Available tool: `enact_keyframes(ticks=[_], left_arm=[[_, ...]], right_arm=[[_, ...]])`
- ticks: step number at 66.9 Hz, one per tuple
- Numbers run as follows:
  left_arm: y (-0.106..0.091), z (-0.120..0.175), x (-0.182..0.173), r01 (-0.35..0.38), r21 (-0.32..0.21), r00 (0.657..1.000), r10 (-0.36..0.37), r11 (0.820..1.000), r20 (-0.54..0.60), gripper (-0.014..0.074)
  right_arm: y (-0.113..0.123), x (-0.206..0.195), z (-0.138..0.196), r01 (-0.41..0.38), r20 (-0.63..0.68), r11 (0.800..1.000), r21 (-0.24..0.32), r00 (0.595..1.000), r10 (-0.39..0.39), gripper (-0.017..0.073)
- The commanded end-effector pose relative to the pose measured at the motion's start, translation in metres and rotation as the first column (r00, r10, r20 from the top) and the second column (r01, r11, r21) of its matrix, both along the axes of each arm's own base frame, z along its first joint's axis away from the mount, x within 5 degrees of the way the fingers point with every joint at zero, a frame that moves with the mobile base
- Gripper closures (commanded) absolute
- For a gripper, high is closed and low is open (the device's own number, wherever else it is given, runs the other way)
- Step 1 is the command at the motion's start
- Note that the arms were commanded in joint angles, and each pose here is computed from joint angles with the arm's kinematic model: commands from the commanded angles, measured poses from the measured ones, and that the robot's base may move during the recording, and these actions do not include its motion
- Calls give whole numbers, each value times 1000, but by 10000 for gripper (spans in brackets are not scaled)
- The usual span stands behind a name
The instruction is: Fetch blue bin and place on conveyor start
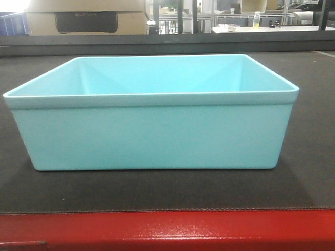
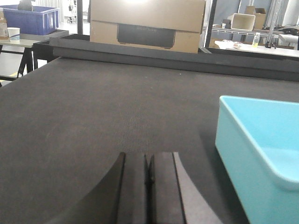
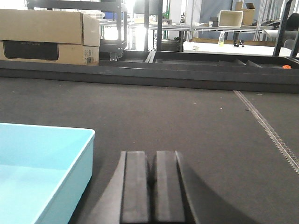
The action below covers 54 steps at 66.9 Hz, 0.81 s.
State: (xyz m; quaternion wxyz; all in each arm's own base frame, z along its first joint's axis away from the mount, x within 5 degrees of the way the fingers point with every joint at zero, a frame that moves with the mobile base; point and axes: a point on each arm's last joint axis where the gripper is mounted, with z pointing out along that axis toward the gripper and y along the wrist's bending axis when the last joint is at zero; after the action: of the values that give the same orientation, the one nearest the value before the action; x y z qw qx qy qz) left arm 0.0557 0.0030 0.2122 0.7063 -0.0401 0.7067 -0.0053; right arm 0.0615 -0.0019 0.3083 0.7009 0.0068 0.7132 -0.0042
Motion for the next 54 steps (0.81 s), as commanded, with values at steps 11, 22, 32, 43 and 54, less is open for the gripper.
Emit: enact_keyframes(ticks=[11,22,32,43,54], left_arm=[[0,-4,1,-4,1,999,4,1000,32,704],[0,-4,1,-4,1,999,4,1000,34,704],[0,-4,1,-4,1,999,4,1000,34,704],[0,-4,1,-4,1,999,4,1000,34,704],[0,-4,1,-4,1,999,4,1000,34,704]], right_arm=[[0,-1,2,2,29,1000,-18,1000,-2,721],[0,-1,2,2,29,1000,-18,1000,-2,721],[0,-1,2,2,29,1000,-18,1000,-2,721],[0,-1,2,2,29,1000,-18,1000,-2,721],[0,-1,2,2,29,1000,-18,1000,-2,721]])
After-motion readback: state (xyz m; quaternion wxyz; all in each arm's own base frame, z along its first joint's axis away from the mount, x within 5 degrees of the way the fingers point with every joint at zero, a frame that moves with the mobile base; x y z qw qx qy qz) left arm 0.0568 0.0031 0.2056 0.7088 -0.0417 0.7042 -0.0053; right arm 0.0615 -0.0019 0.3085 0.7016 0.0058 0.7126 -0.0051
